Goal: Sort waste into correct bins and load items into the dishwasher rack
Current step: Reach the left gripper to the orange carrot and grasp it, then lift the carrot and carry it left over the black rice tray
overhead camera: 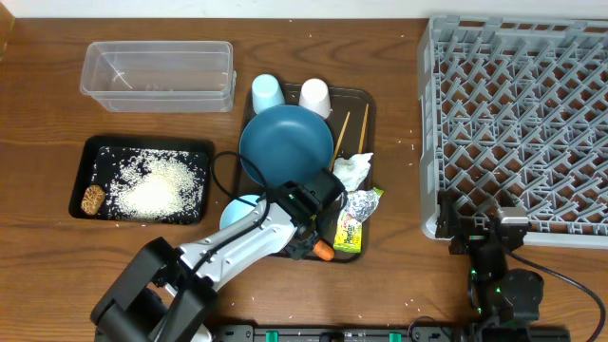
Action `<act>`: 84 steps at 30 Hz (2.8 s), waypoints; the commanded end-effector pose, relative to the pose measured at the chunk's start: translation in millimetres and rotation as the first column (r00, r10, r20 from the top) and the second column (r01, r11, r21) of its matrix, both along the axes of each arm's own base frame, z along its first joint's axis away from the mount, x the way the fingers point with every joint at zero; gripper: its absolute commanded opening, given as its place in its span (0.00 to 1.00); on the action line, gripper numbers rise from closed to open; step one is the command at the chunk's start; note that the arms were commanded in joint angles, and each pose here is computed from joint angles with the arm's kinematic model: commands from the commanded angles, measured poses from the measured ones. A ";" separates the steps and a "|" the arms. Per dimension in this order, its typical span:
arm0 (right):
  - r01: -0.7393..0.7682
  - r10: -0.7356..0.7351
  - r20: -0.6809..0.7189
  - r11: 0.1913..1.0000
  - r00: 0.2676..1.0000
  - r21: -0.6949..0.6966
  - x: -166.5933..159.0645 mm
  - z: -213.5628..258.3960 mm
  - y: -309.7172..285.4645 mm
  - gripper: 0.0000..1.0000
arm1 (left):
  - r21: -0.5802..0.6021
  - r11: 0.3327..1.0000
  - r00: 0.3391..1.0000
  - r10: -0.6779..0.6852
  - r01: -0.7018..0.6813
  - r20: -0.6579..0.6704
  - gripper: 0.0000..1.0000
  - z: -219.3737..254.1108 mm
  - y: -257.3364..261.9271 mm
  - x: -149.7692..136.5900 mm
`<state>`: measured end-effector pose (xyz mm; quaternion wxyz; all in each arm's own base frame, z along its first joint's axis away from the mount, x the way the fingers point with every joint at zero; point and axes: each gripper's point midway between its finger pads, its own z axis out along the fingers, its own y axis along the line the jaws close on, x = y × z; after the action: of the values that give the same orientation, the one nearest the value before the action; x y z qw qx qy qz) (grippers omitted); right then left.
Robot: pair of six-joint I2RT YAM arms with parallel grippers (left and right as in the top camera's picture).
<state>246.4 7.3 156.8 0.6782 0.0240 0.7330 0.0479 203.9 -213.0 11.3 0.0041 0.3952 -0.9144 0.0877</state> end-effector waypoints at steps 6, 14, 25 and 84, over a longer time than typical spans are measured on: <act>0.016 -0.016 -0.004 1.000 1.000 -0.010 0.0 -1.3 -4.1 0.99 | -0.006 1.000 1.000 -0.005 0.005 -0.008 0.43 -4.4 -2.0 -1.4; 0.015 -0.015 -0.004 1.000 1.000 -0.009 0.0 -1.3 -4.0 0.99 | -0.068 0.996 0.997 -0.061 0.058 -0.043 0.42 -2.4 -12.7 -8.5; 0.015 -0.015 -0.004 1.000 1.000 -0.009 0.0 -1.3 -4.0 0.99 | -0.073 0.996 0.998 -0.057 0.057 0.006 0.43 -1.2 -16.0 1.9; 0.015 -0.015 -0.005 1.000 1.000 -0.009 0.0 -1.5 -4.0 0.99 | -0.130 0.953 0.957 -0.255 0.272 0.136 0.52 8.3 -43.1 14.4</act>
<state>246.4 7.3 156.8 0.6782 0.0240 0.7330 0.0479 217.8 -250.8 15.6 -0.0088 0.2859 -0.9437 0.1660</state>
